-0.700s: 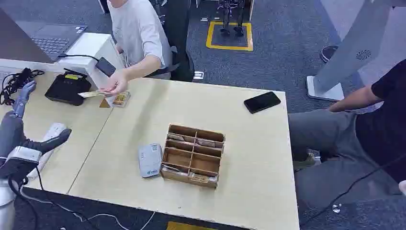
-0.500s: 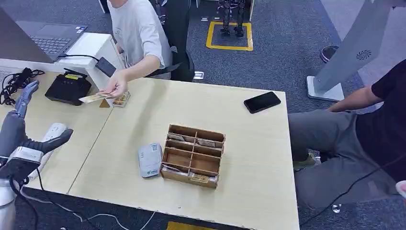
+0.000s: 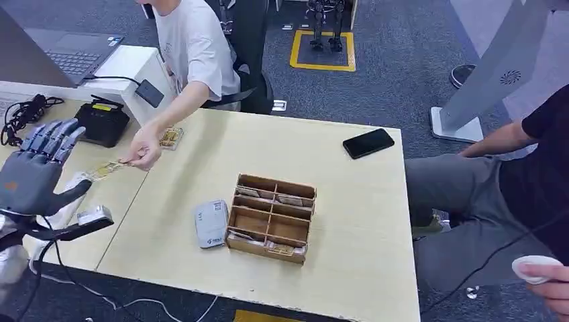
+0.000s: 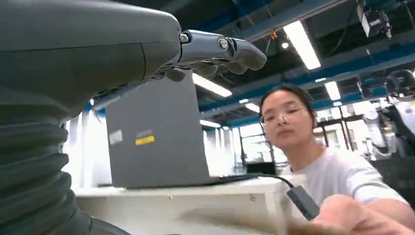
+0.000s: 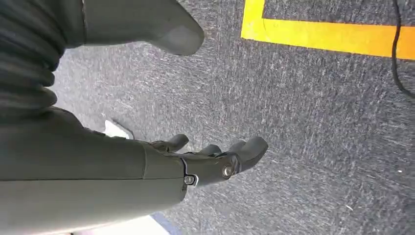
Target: Pass the card to the sensor for recognition and then transmit it.
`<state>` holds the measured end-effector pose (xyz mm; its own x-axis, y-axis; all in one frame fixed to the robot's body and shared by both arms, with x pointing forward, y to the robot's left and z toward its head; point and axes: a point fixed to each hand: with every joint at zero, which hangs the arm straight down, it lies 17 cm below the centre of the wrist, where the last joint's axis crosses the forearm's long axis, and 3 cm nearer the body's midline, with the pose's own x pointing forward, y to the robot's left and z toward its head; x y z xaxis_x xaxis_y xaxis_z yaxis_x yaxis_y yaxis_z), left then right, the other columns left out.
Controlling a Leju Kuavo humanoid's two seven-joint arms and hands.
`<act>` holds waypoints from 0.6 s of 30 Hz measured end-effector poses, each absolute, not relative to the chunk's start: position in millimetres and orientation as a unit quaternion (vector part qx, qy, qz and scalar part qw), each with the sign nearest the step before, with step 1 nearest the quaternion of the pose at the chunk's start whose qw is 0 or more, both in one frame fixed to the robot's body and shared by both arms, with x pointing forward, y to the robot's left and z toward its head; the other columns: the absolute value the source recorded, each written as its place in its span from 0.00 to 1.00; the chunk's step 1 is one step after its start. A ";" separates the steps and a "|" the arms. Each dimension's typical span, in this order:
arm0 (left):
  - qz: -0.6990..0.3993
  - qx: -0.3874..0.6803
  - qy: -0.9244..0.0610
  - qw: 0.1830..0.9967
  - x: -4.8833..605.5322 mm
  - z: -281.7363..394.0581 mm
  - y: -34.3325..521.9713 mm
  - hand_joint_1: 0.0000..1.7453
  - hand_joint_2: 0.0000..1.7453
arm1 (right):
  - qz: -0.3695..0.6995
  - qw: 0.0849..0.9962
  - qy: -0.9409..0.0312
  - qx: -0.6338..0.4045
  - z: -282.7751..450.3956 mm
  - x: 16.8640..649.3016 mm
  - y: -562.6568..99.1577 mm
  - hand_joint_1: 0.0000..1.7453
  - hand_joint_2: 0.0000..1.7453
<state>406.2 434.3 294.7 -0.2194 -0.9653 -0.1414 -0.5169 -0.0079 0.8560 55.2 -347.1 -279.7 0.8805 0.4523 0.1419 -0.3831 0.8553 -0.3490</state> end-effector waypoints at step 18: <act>-0.438 0.590 -0.618 0.281 438.4 271.7 444.2 0.00 1.00 | 0.234 0.953 -0.109 -0.158 -279.7 57.9 -345.6 0.00 1.00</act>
<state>438.4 444.2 271.7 -0.1463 -0.9747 -0.1690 -0.4819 -0.0790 0.8727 57.9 -345.6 -279.7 0.8664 0.4810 0.1342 -0.4120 0.8404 -0.3521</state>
